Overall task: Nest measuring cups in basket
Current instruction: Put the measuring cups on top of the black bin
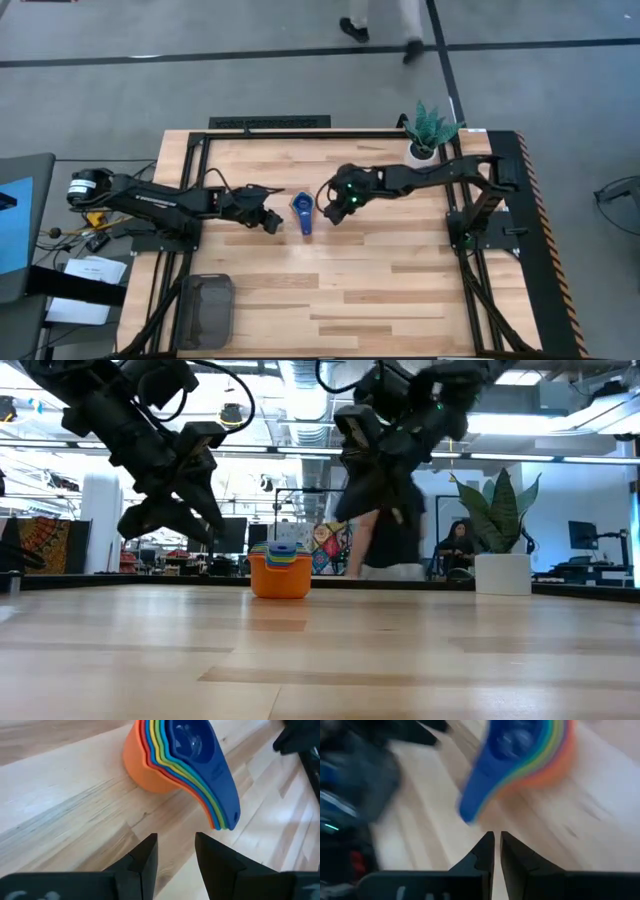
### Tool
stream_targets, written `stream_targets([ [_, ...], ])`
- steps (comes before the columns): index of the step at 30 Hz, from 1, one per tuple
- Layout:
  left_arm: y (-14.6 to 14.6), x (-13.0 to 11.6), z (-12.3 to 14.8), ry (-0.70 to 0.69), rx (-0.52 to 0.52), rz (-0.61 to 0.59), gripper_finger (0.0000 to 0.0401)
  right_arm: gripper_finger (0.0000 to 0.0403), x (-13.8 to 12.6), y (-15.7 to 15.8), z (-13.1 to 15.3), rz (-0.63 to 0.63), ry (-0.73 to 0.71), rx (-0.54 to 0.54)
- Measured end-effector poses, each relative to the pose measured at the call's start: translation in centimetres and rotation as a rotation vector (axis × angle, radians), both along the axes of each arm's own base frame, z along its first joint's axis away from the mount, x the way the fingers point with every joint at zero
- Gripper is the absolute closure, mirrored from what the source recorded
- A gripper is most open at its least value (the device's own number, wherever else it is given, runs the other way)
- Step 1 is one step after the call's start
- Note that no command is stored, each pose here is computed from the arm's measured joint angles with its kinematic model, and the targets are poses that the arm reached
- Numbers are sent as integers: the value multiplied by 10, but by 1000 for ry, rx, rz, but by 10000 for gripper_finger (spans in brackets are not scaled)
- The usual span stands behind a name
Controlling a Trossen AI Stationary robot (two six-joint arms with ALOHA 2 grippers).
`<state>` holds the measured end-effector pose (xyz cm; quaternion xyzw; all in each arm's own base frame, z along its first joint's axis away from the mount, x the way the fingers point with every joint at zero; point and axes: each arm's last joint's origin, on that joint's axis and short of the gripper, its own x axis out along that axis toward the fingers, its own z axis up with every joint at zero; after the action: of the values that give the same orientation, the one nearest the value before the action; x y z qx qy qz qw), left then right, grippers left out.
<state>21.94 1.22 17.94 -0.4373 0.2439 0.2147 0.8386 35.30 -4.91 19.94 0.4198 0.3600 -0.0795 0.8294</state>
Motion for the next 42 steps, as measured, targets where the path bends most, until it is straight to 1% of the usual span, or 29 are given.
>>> stream_targets([
  [2, 0, 0, 0, 1, 0, -3, 283, 348, -6, 3, -7, -23, -21, 29],
  [5, 0, 0, -1, 8, 8, -9, 283, 346, -9, 9, -16, -38, -77, 59],
  [7, 0, 0, -1, 9, 16, -17, 283, 336, -12, 11, -23, -50, -91, 81],
  [9, 0, 0, -1, 12, 21, -27, 283, 316, -15, 15, -29, -61, -90, 106],
  [12, 0, 0, -1, 14, 27, -36, 283, 266, -21, 16, -37, -83, -94, 136],
  [17, 1, -1, -1, 22, 44, -37, 283, 156, -24, 16, -42, -93, -82, 145],
  [18, 1, -1, -1, 22, 45, -36, 283, 136, -24, 16, -42, -81, -89, 133],
  [20, 2, -1, -1, 27, 46, -32, 283, 106, -19, 16, -42, -4, -147, 135],
  [22, 4, -2, -2, 35, 60, -35, 283, 88, -16, 16, -40, 70, -201, 158],
  [24, 6, -2, -2, 42, 77, -40, 283, 81, -14, 15, -39, 82, -236, 149],
  [27, 9, -2, -2, 49, 91, -35, 283, 79, -15, 12, -46, 37, -203, 104],
  [31, 12, -3, -2, 51, 100, -20, 283, 83, -14, 6, -43, -17, -219, 44],
  [32, 13, -3, -2, 52, 104, -18, 283, 85, -14, 4, -44, -26, -211, 46],
  [35, 13, -3, -2, 58, 132, -40, 283, 89, -15, 0, -44, -66, -199, 103],
  [38, 13, -3, -3, 72, 169, -64, 283, 89, -17, -2, -46, -88, -172, 117],
  [40, 14, -4, -5, 86, 191, -54, 283, 85, -14, -2, -53, -96, -167, 118],
  [42, 14, -6, -9, 112, 204, -35, 283, 78, -12, -3, -64, -98, -150, 155],
])
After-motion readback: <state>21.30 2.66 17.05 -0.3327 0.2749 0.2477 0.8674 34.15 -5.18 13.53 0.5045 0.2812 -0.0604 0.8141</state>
